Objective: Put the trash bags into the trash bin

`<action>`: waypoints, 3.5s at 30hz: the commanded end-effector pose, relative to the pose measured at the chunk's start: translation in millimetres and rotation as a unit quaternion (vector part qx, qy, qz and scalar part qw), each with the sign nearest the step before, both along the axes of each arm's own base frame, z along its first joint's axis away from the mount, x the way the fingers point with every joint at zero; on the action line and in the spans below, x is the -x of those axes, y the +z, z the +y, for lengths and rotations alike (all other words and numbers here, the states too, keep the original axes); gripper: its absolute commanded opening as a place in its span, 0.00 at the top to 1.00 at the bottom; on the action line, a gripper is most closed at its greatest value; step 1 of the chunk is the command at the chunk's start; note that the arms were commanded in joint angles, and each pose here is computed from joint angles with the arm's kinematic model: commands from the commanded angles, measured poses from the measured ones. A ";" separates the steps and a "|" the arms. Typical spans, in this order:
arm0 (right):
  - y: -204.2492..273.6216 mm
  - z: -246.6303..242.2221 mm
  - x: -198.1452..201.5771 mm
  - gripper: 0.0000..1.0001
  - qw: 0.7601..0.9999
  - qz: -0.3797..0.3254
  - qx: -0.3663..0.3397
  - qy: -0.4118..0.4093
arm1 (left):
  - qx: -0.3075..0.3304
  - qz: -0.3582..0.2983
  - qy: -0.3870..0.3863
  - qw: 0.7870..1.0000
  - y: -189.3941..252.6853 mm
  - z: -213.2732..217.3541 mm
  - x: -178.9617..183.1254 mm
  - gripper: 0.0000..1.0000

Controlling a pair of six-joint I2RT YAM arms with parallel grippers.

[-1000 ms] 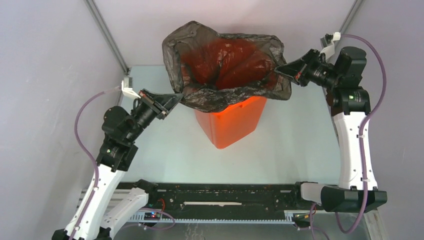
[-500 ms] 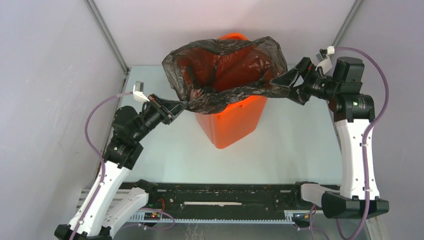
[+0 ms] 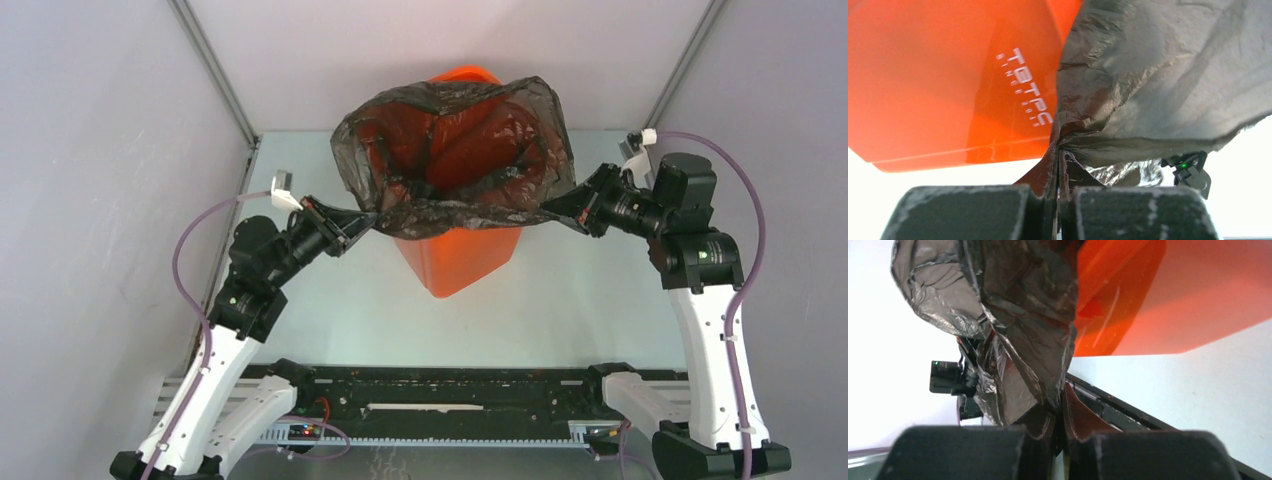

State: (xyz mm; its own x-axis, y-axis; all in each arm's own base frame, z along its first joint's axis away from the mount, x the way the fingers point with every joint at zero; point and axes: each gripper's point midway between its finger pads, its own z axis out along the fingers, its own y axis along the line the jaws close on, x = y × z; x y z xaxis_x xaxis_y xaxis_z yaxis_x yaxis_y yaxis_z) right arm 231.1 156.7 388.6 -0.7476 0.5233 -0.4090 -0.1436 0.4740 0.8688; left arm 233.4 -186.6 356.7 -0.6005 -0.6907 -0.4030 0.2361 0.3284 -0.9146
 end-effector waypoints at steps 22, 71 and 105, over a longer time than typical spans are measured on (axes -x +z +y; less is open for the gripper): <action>-52.9 -46.5 -47.7 0.42 0.983 -0.054 0.169 -0.047 | -0.161 -0.009 0.015 0.987 -23.8 20.3 -16.7 0.54; 4.6 -71.3 -209.0 1.00 0.973 -0.143 0.135 -0.124 | -0.319 -0.059 0.231 0.917 68.7 90.9 -178.5 0.47; -105.0 -39.0 -177.7 0.98 0.996 0.042 0.063 -0.053 | -0.217 0.082 0.012 0.973 -43.5 40.3 -212.0 0.32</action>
